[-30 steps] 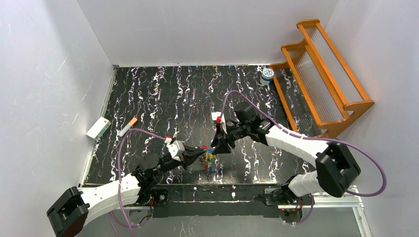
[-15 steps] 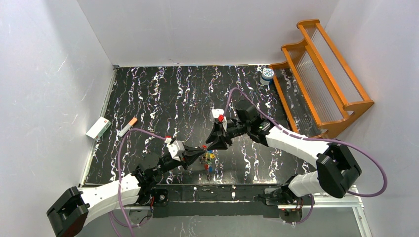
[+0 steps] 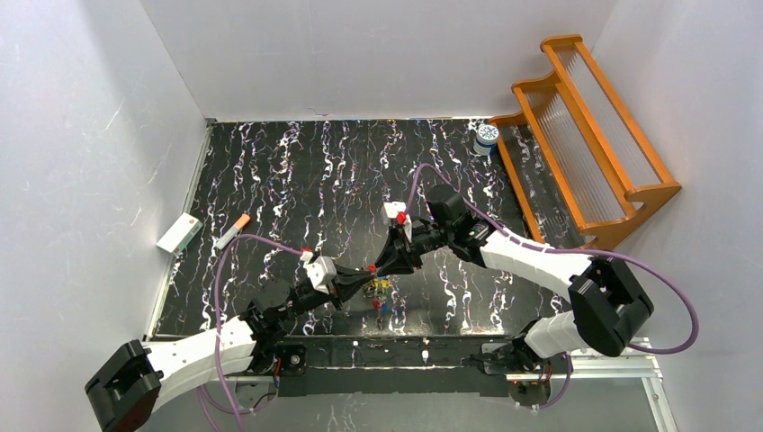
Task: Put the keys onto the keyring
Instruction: Adjust the key on the keyring.
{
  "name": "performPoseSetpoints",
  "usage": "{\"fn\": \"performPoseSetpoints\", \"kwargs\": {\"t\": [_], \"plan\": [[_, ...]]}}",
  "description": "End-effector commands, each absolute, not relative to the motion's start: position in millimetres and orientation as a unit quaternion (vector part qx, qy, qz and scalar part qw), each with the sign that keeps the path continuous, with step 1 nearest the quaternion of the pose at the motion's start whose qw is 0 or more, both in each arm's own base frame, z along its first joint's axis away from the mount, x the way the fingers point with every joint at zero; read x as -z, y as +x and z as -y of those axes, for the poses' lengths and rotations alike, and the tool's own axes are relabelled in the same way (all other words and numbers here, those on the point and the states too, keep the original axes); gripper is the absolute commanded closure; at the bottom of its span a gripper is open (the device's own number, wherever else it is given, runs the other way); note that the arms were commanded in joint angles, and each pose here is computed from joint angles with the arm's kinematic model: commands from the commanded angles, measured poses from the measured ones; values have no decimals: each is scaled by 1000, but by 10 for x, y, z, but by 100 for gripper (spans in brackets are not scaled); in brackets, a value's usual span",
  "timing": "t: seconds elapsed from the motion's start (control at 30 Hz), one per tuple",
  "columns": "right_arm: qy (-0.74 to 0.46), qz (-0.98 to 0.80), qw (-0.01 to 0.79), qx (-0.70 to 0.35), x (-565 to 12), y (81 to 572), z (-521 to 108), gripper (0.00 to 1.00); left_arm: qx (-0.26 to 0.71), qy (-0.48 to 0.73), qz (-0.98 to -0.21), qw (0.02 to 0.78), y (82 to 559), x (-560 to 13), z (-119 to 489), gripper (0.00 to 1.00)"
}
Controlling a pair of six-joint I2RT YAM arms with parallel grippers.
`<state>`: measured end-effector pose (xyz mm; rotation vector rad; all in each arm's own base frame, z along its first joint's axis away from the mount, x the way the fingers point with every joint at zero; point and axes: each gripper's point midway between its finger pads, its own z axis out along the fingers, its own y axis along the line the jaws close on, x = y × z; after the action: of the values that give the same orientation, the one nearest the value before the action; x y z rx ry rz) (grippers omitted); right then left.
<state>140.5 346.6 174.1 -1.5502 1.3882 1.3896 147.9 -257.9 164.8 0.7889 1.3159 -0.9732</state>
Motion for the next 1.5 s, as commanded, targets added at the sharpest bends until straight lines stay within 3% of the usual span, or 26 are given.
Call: {"fn": "performPoseSetpoints", "kwargs": {"t": [0.0,0.43,0.5,0.83,1.0,1.2,1.3,1.47], "plan": [[-596,-504,318,-537,-1764,1363,-3490,60,432,331,-541,641,1487,-1896,2587,100],[-597,-500,313,-544,-1733,1336,-3498,60,432,330,-541,641,1491,-1896,2586,100],[-596,-500,312,-545,-1727,1335,-3504,63,432,331,-541,641,1487,-1894,2588,100],[-596,-501,309,-546,-1750,1359,-3534,99,432,334,-543,638,1481,-1872,2593,100],[-601,-504,317,-533,-1773,1383,-3512,99,424,333,-546,642,1514,-1860,2585,100],[-613,-535,296,-500,-1675,1410,-3422,99,399,347,-551,646,1575,-1835,2583,67],[-623,-553,284,-475,-1617,1438,-3370,99,375,368,-563,638,1617,-1780,2596,60],[-642,-587,253,-424,-1486,1494,-3276,99,327,427,-587,606,1665,-1639,2616,58]]}}
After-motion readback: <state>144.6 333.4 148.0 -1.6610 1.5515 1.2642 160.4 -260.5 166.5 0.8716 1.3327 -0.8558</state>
